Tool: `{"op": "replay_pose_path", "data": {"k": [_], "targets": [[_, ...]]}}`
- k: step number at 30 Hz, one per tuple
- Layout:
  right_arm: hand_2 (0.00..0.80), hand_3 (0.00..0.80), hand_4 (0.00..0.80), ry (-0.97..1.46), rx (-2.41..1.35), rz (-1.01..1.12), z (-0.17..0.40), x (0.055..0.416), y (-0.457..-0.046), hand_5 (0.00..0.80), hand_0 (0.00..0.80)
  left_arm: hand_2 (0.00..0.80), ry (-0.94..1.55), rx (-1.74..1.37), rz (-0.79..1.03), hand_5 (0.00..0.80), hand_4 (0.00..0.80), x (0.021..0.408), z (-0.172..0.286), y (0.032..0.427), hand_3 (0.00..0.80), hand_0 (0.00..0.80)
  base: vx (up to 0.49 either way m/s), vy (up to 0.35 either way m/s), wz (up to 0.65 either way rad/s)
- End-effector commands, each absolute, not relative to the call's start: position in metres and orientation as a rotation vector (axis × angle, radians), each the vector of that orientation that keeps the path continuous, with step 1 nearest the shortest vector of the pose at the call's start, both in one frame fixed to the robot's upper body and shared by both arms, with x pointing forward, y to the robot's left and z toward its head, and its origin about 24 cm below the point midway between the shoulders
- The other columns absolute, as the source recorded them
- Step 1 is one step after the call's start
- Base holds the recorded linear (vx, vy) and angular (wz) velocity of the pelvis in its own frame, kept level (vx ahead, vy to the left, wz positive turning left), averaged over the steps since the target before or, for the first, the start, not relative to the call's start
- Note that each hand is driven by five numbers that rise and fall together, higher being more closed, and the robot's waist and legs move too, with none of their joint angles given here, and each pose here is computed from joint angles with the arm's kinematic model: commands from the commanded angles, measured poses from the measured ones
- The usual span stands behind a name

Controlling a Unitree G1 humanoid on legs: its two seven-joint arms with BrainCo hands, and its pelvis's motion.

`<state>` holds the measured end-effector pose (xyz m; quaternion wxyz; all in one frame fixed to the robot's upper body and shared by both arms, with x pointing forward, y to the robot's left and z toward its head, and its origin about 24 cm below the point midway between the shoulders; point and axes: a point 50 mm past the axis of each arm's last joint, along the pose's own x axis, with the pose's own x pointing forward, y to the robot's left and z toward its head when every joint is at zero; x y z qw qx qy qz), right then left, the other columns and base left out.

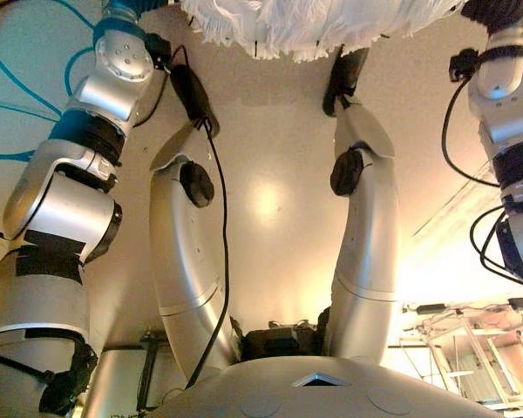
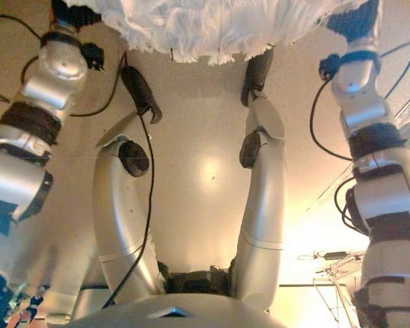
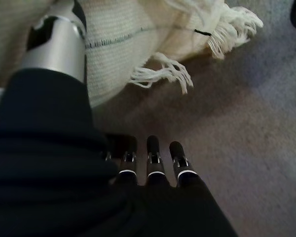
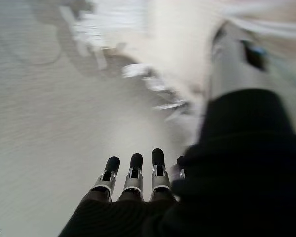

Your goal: Pick up the cushion and take it to the sofa

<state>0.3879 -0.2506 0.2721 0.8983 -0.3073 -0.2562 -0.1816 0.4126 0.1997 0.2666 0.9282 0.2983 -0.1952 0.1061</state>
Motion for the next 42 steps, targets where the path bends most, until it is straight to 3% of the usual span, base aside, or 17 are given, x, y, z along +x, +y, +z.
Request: {"op": "replay_pose_path", "data": {"k": [1, 3, 4, 5, 6, 9, 10, 11, 12, 13, 14, 15, 16, 20, 28, 36, 42], "targets": [[0.0, 0.0, 0.0, -0.677, -0.656, -0.256, 0.302, 0.376, -0.241, 0.0, 0.0, 0.0, -0.496, 0.522, 0.078, 0.0, 0.0, 0.408, 0.282, 0.174, 0.0, 0.0, 0.0, 0.0, 0.0], [0.0, 0.0, 0.0, -0.699, -0.659, -0.173, 0.308, 0.378, -0.227, 0.0, 0.0, 0.0, -0.469, 0.384, -0.063, 0.0, 0.0, 0.41, 0.289, 0.169, 0.0, 0.0, 0.03, 0.025, 0.05], [0.0, 0.0, 0.0, -0.698, -0.663, -0.131, 0.307, 0.38, -0.227, 0.0, 0.0, 0.0, -0.438, 0.578, 0.141, 0.0, 0.0, 0.413, 0.295, 0.196, 0.0, 0.0, 0.02, 0.073, 0.05], [0.0, 0.0, 0.0, -0.7, -0.675, -0.088, 0.308, 0.382, -0.226, 0.0, 0.0, 0.0, -0.437, 0.54, 0.096, 0.0, 0.0, 0.413, 0.301, 0.203, 0.0, 0.0, 0.017, 0.093, 0.05], [0.0, 0.0, 0.0, -0.698, -0.676, -0.038, 0.307, 0.383, -0.223, 0.0, 0.0, 0.0, -0.451, 0.437, -0.038, 0.0, 0.0, 0.412, 0.298, 0.198, 0.0, 0.0, 0.01, 0.067, 0.02], [0.0, 0.0, 0.0, -0.694, -0.615, 0.099, 0.303, 0.385, -0.203, 0.0, 0.0, 0.0, -0.489, 0.438, -0.199, 0.0, 0.0, 0.409, 0.285, 0.174, 0.0, 0.0, 0.005, 0.012, 0.0], [0.0, 0.0, 0.0, -0.686, -0.577, 0.166, 0.304, 0.385, -0.192, 0.0, 0.0, 0.0, -0.674, 0.364, -0.399, 0.0, 0.0, 0.395, 0.296, 0.154, 0.0, 0.0, 0.017, -0.009, 0.04], [0.0, 0.0, 0.0, -0.683, -0.555, 0.216, 0.305, 0.385, -0.184, 0.0, 0.0, 0.0, -0.669, 0.343, -0.431, 0.0, 0.0, 0.395, 0.295, 0.146, 0.0, 0.0, 0.02, -0.012, 0.09], [0.0, 0.0, 0.0, -0.674, -0.519, 0.276, 0.306, 0.386, -0.173, 0.0, 0.0, 0.489, -0.664, 0.321, -0.476, 0.489, 0.489, 0.394, 0.295, 0.132, 0.489, 0.489, 0.017, -0.014, 0.12], [0.0, 0.0, 0.0, -0.663, -0.477, 0.335, 0.306, 0.386, -0.165, 0.0, 0.0, 0.8, -0.664, 0.303, -0.505, 0.8, 0.8, 0.393, 0.296, 0.122, 0.8, 0.8, 0.016, -0.014, 0.11], [0.119, 0.119, 0.119, -0.656, -0.453, 0.385, 0.306, 0.386, -0.158, 0.119, 0.119, 0.8, -0.646, 0.285, -0.53, 0.8, 0.8, 0.393, 0.295, 0.116, 0.8, 0.8, 0.011, -0.016, 0.07], [0.533, 0.533, 0.533, -0.657, -0.442, 0.429, 0.307, 0.386, -0.15, 0.533, 0.533, 0.8, -0.617, 0.265, -0.552, 0.8, 0.8, 0.394, 0.294, 0.111, 0.8, 0.8, 0.004, -0.015, 0.05], [0.8, 0.8, 0.8, -0.663, -0.423, 0.481, 0.309, 0.384, -0.142, 0.8, 0.8, 0.8, -0.601, 0.248, -0.571, 0.8, 0.8, 0.395, 0.292, 0.108, 0.8, 0.8, 0.001, -0.011, 0.04], [0.8, 0.8, 0.8, -0.719, -0.366, 0.577, 0.314, 0.375, -0.124, 0.8, 0.8, 0.8, -0.603, 0.178, -0.649, 0.8, 0.8, 0.389, 0.285, 0.096, 0.8, 0.8, 0.0, -0.002, 0.01], [0.8, 0.8, 0.8, -0.826, -0.311, 0.54, 0.308, 0.359, -0.116, 0.8, 0.8, 0.8, -0.674, -0.01, -0.707, 0.8, 0.8, 0.37, 0.27, 0.077, 0.8, 0.8, -0.049, -0.021, 0.04], [0.8, 0.8, 0.8, -0.744, -0.199, 0.489, 0.229, 0.342, -0.126, 0.8, 0.8, 0.8, -0.58, -0.152, -0.703, 0.8, 0.8, 0.345, 0.19, 0.08, 0.8, 0.8, -0.038, -0.084, 0.0], [0.8, 0.8, 0.8, -0.706, -0.124, 0.464, 0.175, 0.306, -0.134, 0.8, 0.8, 0.8, -0.564, -0.247, -0.645, 0.8, 0.8, 0.309, 0.149, 0.089, 0.8, 0.8, 0.042, -0.075, 0.05]]}}
